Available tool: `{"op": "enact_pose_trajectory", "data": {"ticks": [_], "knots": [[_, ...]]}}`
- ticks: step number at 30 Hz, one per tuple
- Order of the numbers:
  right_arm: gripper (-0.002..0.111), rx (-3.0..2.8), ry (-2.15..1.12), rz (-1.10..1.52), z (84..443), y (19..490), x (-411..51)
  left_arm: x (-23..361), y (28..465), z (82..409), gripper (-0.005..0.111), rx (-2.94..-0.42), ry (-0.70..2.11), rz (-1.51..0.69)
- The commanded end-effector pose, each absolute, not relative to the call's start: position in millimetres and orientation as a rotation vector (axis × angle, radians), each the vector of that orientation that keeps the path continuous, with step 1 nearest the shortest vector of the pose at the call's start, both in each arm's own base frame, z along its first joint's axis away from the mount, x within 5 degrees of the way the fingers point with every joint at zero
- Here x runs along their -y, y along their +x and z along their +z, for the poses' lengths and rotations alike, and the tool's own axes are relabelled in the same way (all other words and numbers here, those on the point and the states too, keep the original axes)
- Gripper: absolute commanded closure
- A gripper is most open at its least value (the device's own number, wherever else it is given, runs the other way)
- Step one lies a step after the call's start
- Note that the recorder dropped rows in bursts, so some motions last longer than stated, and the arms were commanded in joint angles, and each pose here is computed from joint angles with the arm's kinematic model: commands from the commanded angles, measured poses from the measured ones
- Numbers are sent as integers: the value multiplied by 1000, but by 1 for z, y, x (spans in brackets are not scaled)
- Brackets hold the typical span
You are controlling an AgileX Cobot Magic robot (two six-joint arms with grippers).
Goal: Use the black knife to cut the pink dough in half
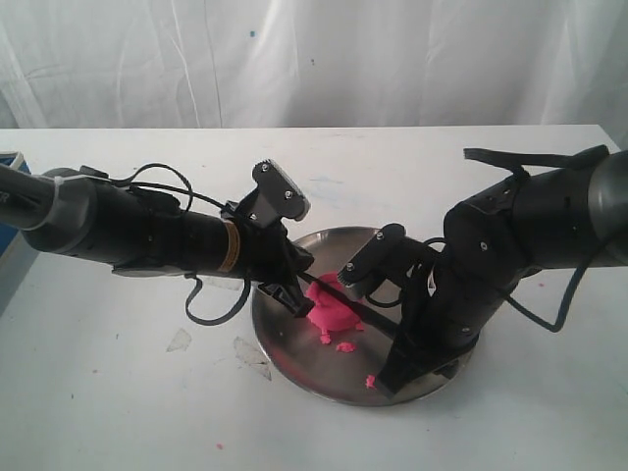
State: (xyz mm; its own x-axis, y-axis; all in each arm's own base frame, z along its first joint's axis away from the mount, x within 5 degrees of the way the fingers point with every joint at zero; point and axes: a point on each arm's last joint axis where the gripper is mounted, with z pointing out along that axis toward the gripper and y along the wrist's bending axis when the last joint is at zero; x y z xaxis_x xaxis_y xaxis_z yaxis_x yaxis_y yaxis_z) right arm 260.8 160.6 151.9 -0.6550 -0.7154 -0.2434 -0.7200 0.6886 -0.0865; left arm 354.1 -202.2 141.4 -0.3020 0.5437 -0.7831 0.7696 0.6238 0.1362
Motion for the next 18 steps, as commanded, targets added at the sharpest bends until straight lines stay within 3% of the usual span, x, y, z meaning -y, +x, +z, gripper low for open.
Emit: {"op": "enact_pose_trajectory", "data": {"ticks": [1,8,14,18], "knots": [[108,-2643,-1134,34,151,261,-161,197,350,130,107,-2040,1063,-287],[108,-2643,-1134,34,151,261,-161,197,350,130,107,-2040,1063,-287],[97,-2637,-1132,35,152,261,-161,197,350,130,107,-2040,1063,-287],[95,-2636,-1131,35,152,261,-161,197,350,130,107,-2040,1063,-287]]}}
